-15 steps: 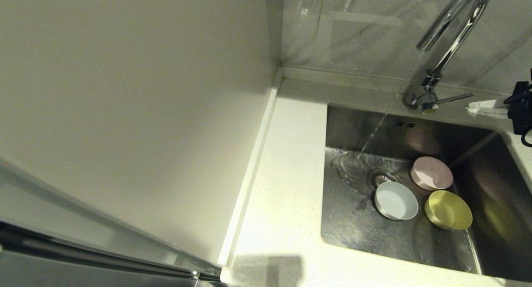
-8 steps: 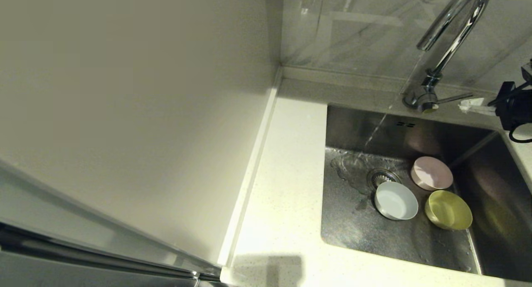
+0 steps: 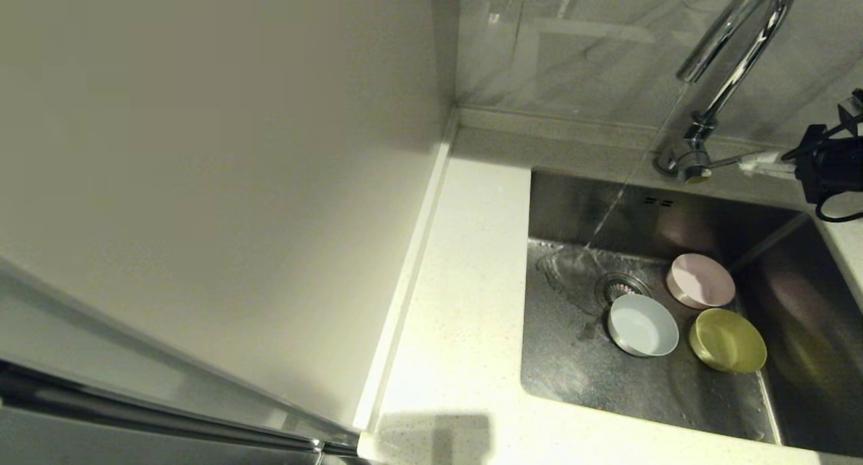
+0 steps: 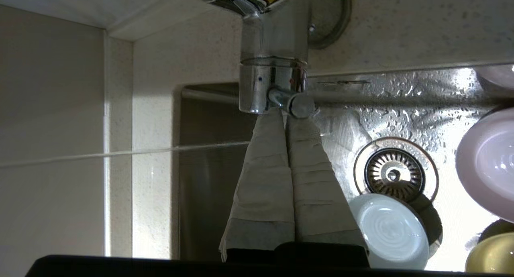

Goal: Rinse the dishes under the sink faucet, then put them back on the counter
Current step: Turn off the faucet, then put a bowl back to the table from the sink

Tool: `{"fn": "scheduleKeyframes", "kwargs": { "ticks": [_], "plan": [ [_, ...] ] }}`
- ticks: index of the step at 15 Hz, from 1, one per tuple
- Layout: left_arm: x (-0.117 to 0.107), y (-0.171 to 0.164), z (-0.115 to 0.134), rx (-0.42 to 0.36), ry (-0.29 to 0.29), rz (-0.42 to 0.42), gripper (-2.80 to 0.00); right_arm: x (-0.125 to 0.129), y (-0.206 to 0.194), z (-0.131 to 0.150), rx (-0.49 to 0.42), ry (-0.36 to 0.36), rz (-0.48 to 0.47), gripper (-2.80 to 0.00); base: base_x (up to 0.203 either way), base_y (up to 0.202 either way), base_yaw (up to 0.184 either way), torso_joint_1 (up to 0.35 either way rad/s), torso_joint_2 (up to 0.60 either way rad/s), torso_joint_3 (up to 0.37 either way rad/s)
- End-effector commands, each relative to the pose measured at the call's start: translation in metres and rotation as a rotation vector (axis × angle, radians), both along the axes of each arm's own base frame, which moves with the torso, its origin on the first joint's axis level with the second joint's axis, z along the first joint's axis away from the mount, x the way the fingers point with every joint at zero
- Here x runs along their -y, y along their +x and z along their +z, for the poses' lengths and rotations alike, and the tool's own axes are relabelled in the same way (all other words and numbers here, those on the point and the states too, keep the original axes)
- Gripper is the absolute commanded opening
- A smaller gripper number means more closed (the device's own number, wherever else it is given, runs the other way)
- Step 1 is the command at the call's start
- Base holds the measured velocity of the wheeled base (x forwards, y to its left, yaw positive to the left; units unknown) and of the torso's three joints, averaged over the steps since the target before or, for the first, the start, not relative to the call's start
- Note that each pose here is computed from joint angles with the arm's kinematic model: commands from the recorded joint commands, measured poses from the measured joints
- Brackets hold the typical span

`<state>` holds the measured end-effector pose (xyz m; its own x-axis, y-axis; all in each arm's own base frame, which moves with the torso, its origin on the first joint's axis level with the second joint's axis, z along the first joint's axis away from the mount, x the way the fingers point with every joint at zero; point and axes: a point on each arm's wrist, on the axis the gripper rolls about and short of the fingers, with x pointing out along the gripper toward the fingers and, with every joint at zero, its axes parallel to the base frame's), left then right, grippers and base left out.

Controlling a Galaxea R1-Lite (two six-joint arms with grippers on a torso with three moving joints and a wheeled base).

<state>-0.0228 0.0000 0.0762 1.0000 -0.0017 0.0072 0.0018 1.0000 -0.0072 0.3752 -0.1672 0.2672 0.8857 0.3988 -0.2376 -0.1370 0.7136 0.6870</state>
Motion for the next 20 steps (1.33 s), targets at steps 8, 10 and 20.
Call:
{"fn": "scheduleKeyframes", "kwargs": {
  "ticks": [8,10,20],
  "plan": [
    [0.000,0.000,-0.001,-0.003,0.000,0.000,-2.80,-0.010,0.022,0.008,0.076,0.034,-0.003,-2.80,0.000,0.000,0.000,0.000,0.00,0.000],
    [0.000,0.000,-0.001,-0.003,0.000,0.000,-2.80,-0.010,0.024,0.012,0.100,0.032,-0.011,-2.80,0.000,0.000,0.000,0.000,0.00,0.000],
    [0.000,0.000,-0.001,-0.003,0.000,0.000,-2.80,-0.012,-0.014,0.033,0.139,-0.049,-0.036,-2.80,0.000,0.000,0.000,0.000,0.00,0.000]
  ]
}}
